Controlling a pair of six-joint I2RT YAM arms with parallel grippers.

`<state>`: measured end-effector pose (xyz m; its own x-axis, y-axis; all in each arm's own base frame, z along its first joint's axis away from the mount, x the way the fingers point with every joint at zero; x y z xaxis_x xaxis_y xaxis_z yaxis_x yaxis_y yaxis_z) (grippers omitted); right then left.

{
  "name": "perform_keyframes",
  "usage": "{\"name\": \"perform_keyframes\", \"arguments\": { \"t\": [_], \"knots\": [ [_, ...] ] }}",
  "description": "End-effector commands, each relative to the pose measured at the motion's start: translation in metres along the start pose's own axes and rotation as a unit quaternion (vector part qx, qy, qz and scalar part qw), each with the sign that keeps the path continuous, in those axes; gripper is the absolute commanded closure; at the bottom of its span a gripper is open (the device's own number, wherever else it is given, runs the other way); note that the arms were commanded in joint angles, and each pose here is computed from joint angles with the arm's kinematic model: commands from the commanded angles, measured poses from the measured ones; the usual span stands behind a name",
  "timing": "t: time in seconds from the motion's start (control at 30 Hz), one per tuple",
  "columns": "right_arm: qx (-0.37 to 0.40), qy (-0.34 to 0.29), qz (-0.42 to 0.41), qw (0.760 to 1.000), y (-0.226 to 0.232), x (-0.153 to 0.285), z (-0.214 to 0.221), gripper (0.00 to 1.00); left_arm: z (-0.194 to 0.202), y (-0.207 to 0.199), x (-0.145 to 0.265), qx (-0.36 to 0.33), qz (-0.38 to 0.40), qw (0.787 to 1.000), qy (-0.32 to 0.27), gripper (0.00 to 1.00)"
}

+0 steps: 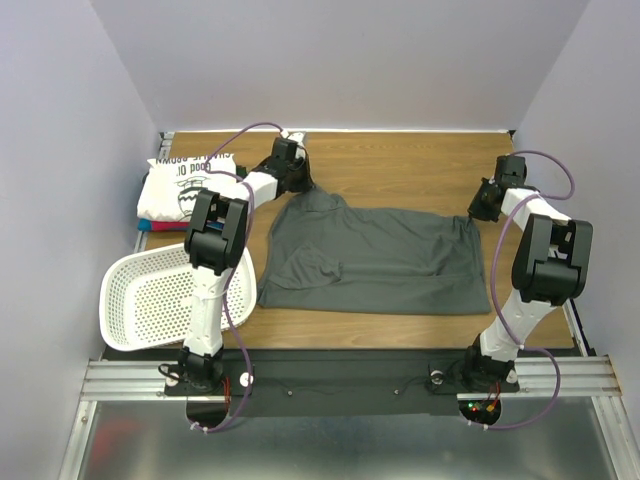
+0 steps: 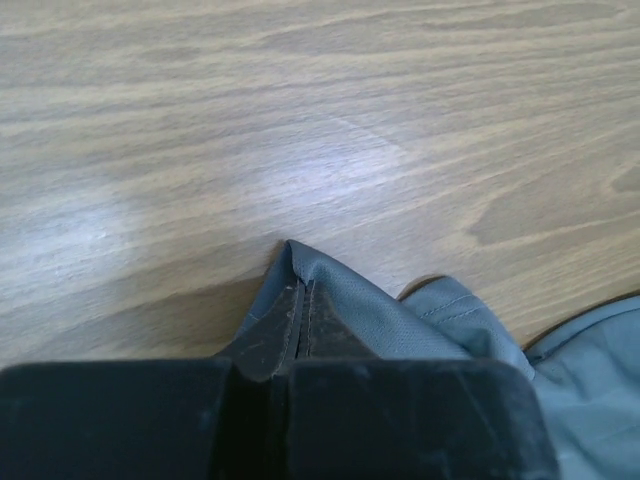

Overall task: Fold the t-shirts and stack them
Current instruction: Fold the tshirt

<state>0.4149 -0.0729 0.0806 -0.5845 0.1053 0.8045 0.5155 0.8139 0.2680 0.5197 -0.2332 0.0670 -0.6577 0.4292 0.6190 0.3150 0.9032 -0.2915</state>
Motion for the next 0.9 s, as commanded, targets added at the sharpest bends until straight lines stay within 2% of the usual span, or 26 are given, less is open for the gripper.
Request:
{"name": "perform_keyframes", "arguments": {
  "t": [0.0, 0.03, 0.1, 0.17, 0.27, 0.6, 0.87],
  "knots": [
    [0.004, -0.02, -0.018, 1.0, 0.006, 0.008, -0.007, 0.99, -0.043, -0.021, 0.027, -0.015, 0.03, 0.997, -0.073, 1.0],
    [0.004, -0.02, -0.017, 1.0, 0.006, 0.009, -0.006, 0.99, -0.057, -0.027, 0.043, -0.019, 0.034, 0.995, -0.096, 1.0],
    [0.004, -0.023, -0.018, 1.0, 0.006, 0.01, -0.007, 0.99, -0.056, -0.029, 0.055, -0.022, 0.037, 0.993, -0.107, 1.0],
    [0.004, -0.024, -0.019, 1.0, 0.006, 0.012, -0.007, 0.99, -0.073, -0.038, 0.077, -0.032, 0.049, 0.988, -0.143, 1.0],
    [0.002, -0.031, -0.026, 0.999, 0.009, 0.021, -0.009, 0.99, -0.074, -0.045, 0.099, -0.04, 0.062, 0.984, -0.164, 1.0],
    [-0.002, -0.049, -0.05, 0.998, 0.01, 0.062, 0.01, 0.99, -0.03, -0.036, 0.128, -0.042, 0.048, 0.985, -0.158, 1.0],
    [0.001, -0.066, -0.048, 0.997, 0.005, 0.088, 0.02, 0.99, -0.012, -0.032, 0.156, -0.041, 0.022, 0.984, -0.171, 1.0]
  ]
}}
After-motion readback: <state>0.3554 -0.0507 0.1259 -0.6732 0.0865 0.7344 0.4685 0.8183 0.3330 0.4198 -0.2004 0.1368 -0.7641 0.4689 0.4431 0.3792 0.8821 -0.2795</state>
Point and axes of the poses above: each gripper's point midway between its finger pads, its own x axis back along the fingers, its own y axis along the line the jaws close on, z = x × y, the point moved 3 cm from there along x, back along the fingers, and after that the axes turned 7 degrees about -x, right-handed, at the moved point
